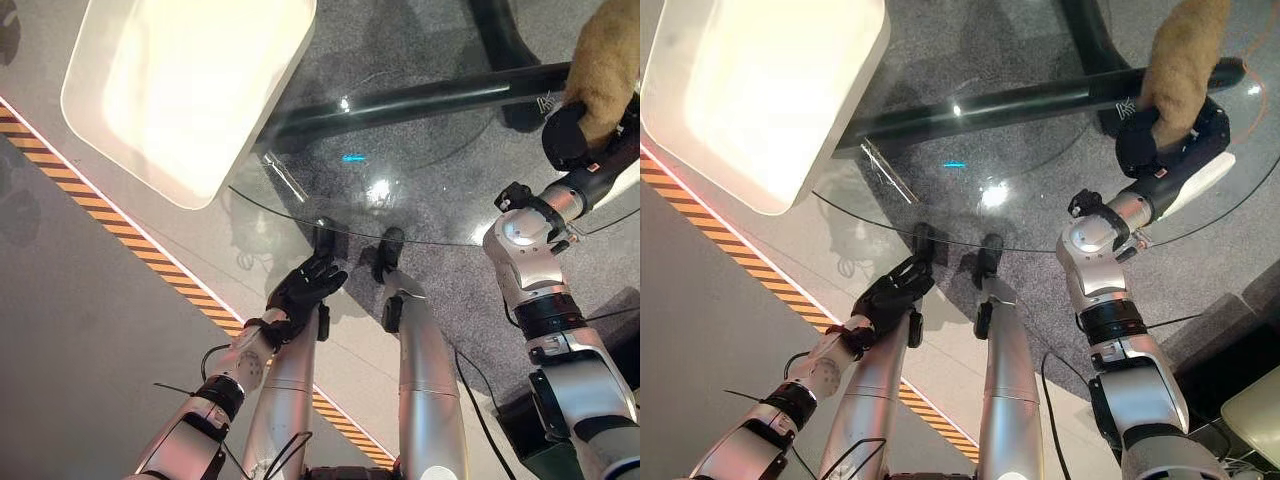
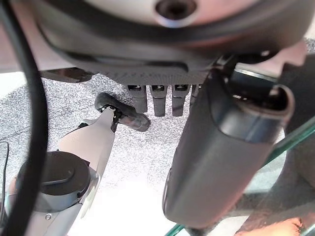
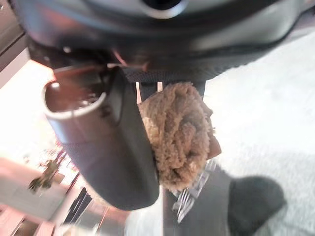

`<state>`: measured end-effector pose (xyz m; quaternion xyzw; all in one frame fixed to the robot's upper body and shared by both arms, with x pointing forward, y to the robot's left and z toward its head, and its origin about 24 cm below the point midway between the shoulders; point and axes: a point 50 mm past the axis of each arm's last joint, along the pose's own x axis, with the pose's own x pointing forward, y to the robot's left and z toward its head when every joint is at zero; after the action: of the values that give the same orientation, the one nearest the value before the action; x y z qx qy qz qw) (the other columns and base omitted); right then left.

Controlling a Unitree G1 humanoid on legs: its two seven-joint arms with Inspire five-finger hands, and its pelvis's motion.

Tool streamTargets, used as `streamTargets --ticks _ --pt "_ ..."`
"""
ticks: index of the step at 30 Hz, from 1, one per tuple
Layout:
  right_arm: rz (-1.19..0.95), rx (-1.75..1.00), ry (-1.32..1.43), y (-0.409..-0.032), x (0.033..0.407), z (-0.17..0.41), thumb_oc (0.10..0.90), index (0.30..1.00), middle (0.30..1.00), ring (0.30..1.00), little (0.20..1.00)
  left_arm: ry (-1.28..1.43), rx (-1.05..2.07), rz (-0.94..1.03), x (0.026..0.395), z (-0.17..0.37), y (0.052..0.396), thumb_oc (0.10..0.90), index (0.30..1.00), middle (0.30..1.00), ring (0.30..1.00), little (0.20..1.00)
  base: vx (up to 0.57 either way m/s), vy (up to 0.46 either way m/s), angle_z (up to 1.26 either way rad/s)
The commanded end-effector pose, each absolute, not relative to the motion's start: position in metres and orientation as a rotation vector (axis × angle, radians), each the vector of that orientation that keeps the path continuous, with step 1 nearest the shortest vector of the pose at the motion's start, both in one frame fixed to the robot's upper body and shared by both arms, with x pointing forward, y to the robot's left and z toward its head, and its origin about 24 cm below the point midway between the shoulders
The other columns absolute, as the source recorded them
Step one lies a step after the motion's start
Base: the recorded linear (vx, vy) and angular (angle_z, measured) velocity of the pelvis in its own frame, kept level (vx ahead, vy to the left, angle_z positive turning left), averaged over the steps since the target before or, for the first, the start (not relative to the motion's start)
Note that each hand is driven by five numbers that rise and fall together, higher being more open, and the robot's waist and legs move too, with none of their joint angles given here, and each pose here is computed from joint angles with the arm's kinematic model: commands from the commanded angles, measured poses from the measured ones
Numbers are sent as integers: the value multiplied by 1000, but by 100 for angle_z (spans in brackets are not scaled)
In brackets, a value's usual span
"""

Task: Wipe the table with a cloth and put it in the basket.

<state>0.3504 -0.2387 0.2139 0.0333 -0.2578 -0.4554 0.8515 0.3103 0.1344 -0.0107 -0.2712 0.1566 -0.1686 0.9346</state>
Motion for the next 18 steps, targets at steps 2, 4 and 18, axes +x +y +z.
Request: streamTargets --ticks 2,4,18 --pt "-805 -78 -796 -238 334 263 100 300 300 300 200 514 -598 -323 258 -63 126 800 900 900 900 900 0 0 0" --pt "-735 -115 -786 -230 337 262 100 300 300 300 200 513 -597 -321 259 -63 126 800 900 900 900 900 0 0 0" --pt "-266 -265 -501 -157 352 195 100 300 300 300 200 495 -598 -336 264 -60 118 800 900 900 900 900 0 0 0"
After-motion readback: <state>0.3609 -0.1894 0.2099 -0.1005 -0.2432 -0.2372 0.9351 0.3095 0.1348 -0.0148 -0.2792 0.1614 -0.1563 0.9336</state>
